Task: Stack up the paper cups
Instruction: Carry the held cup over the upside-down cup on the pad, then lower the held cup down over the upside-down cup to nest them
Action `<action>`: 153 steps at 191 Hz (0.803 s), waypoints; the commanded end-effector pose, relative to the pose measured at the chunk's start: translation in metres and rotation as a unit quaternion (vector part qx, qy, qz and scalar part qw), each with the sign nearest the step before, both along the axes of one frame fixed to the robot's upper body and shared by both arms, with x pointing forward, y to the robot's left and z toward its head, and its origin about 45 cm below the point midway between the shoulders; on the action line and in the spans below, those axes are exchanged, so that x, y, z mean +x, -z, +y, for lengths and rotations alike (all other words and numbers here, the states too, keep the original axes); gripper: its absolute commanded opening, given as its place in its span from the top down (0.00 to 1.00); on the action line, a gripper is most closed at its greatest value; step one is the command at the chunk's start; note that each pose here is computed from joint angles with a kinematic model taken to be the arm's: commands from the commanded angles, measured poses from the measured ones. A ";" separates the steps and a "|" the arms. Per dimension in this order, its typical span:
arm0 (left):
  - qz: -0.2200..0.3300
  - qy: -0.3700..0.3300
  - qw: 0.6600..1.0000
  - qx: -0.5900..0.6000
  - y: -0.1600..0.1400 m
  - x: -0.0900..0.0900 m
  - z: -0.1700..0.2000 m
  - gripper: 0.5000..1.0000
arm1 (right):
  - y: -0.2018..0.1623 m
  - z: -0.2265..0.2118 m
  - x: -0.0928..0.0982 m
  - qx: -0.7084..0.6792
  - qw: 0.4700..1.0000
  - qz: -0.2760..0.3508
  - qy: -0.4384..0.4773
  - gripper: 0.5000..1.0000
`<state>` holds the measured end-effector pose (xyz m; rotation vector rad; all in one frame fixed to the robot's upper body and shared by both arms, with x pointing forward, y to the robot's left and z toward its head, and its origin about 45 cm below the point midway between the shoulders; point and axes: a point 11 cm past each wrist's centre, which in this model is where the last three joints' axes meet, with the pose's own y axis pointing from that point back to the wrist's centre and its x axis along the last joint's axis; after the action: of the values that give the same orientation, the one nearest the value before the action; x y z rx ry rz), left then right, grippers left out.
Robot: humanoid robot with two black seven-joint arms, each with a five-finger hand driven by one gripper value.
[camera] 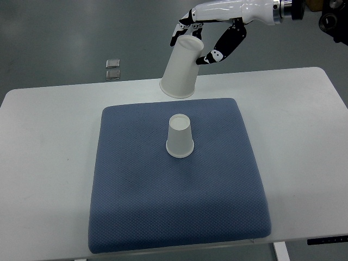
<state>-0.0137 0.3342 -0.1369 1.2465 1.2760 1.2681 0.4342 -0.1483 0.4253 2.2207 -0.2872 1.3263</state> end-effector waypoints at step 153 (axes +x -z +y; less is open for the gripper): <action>0.000 0.000 1.000 0.000 0.000 0.000 0.000 0.00 | 0.078 0.024 -0.008 -0.059 0.998 -0.007 -0.030 0.86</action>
<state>-0.0136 0.3342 -0.1369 1.2463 1.2756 1.2681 0.4262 -0.1238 0.3519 2.1493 -0.1543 1.3541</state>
